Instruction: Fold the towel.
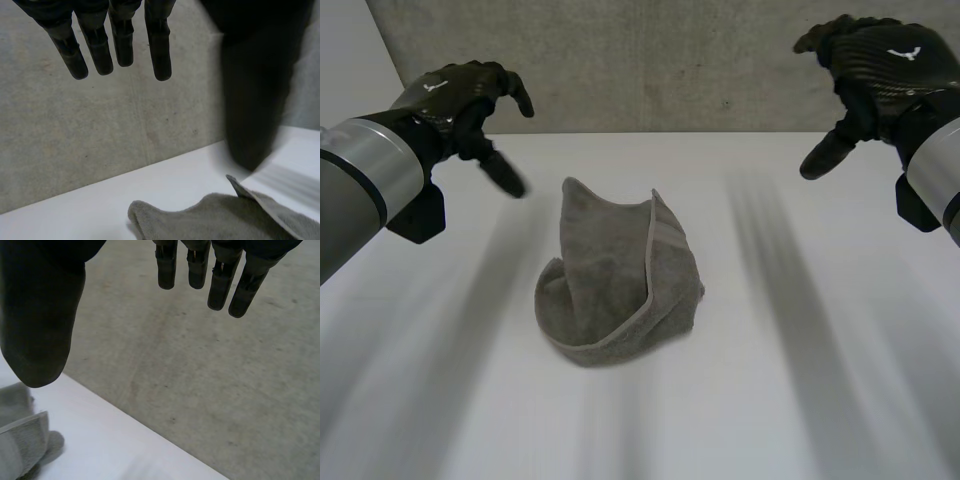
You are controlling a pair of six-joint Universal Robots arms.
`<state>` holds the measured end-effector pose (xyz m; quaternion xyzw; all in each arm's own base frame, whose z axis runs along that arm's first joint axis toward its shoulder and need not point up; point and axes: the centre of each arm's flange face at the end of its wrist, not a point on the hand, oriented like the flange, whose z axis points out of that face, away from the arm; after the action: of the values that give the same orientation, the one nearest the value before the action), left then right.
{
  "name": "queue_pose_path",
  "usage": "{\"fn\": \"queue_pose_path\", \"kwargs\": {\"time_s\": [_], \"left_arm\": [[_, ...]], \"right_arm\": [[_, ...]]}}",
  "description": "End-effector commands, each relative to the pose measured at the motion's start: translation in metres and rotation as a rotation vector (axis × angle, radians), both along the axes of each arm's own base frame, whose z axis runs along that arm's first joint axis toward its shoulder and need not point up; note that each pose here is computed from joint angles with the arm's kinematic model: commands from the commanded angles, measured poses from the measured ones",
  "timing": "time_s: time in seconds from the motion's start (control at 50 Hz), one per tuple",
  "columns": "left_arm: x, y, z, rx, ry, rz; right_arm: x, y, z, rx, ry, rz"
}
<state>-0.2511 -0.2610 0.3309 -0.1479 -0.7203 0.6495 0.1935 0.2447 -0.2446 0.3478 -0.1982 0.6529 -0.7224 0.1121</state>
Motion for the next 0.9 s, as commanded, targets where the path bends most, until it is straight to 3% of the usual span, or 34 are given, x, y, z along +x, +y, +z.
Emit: {"fn": "queue_pose_path", "kwargs": {"time_s": [0.02, 0.1, 0.22, 0.34, 0.5, 0.7, 0.9], "left_arm": [[-0.006, 0.007, -0.016, -0.066, -0.22, -0.095], [-0.003, 0.016, -0.049, -0.052, -0.392, -0.163], [0.003, 0.016, -0.103, 0.033, -0.5, -0.197], [0.01, 0.012, -0.136, 0.08, -0.508, -0.195], [0.004, 0.012, -0.175, 0.105, -0.47, -0.298], [0.0, 0.006, -0.206, 0.142, -0.47, -0.331], [-0.003, -0.002, -0.212, 0.108, -0.463, -0.321]], "right_arm": [[0.016, 0.011, -0.013, -0.028, 0.168, 0.165], [0.025, 0.015, -0.044, 0.013, 0.323, 0.265], [0.052, 0.028, -0.082, 0.024, 0.474, 0.403], [0.078, 0.038, -0.118, 0.022, 0.589, 0.513], [0.11, 0.043, -0.159, 0.044, 0.65, 0.603], [0.126, 0.027, -0.185, 0.061, 0.683, 0.552], [0.12, 0.013, -0.16, -0.017, 0.644, 0.409]]}}
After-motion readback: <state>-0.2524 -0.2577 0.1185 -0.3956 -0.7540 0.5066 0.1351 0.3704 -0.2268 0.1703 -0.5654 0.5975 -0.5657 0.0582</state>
